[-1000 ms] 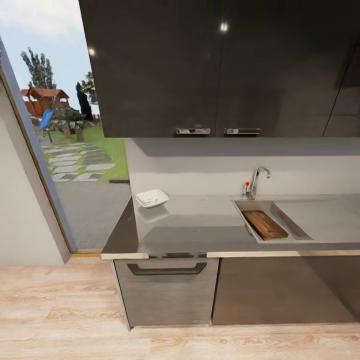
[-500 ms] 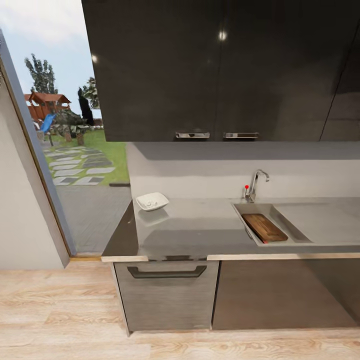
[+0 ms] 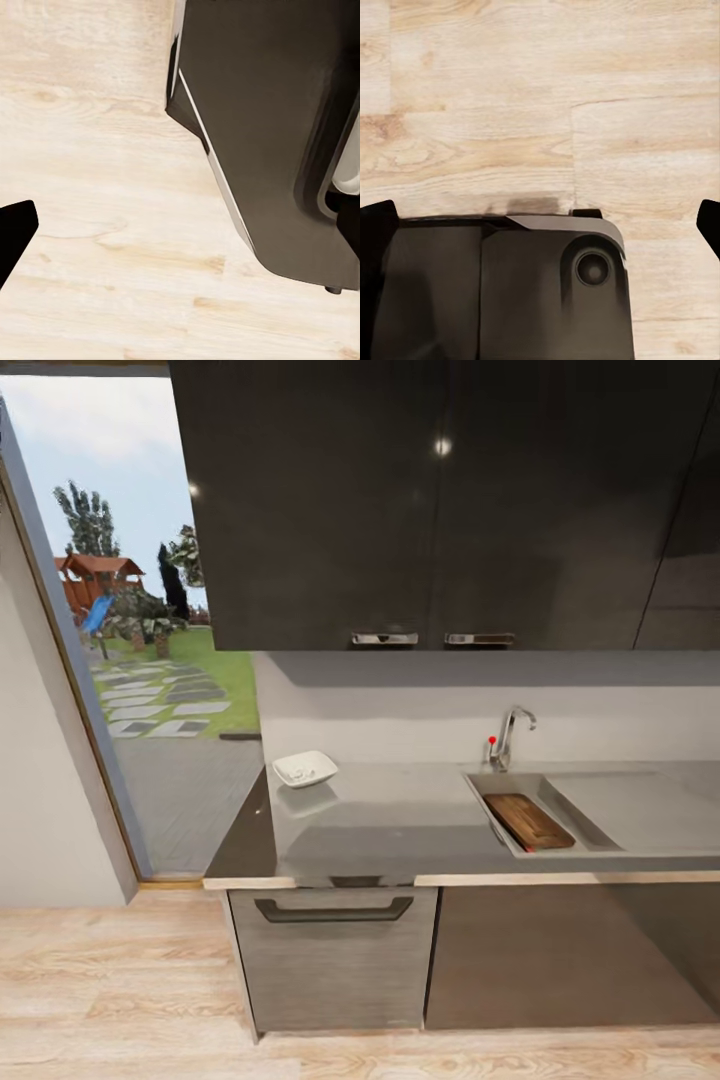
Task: In the kitchen, take the Vidalia onion out of the sink, dice it on the chopping board with the paring knife, put the diced onion into the bowl on the countertop, then place both the paring knife and the chopping board into the sink.
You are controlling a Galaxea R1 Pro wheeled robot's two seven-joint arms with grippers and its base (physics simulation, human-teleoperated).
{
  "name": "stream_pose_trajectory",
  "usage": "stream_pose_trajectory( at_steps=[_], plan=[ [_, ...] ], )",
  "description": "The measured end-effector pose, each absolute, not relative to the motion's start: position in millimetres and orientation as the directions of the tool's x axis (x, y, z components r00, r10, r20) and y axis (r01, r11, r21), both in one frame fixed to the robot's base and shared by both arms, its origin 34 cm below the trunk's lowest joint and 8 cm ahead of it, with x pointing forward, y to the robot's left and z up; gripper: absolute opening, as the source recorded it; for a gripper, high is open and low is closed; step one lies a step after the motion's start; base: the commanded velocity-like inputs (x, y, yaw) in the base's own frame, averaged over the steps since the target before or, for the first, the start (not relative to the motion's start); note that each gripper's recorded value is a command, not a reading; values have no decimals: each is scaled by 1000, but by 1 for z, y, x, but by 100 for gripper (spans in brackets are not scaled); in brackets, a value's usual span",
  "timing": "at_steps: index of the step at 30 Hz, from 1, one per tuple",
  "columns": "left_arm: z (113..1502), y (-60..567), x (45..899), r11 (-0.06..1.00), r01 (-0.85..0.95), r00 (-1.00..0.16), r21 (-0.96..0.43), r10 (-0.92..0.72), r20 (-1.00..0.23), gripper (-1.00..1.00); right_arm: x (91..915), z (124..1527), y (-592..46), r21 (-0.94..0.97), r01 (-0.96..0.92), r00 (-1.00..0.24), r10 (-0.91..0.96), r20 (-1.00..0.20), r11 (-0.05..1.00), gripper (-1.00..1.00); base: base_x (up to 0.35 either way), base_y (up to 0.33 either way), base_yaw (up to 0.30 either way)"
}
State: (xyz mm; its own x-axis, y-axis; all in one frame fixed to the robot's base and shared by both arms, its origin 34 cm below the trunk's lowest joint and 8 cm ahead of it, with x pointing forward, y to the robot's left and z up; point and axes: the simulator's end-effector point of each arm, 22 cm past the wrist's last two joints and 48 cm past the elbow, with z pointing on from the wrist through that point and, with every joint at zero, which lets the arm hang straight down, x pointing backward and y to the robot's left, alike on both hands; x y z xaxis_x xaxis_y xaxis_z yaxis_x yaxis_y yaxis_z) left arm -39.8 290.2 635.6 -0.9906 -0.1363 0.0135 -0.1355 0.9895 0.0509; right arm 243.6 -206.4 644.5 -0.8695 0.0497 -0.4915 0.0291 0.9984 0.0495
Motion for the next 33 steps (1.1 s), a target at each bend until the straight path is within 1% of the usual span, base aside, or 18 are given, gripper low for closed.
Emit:
stream_pose_trajectory(
  at_steps=[33],
  plan=[
    [633, 290, -35, 989, -136, -991, 49, -136, -1, 100, 252, 648, -212, 43, 26, -857, 44, -514, 999, 100, 0, 0, 0]
  ],
)
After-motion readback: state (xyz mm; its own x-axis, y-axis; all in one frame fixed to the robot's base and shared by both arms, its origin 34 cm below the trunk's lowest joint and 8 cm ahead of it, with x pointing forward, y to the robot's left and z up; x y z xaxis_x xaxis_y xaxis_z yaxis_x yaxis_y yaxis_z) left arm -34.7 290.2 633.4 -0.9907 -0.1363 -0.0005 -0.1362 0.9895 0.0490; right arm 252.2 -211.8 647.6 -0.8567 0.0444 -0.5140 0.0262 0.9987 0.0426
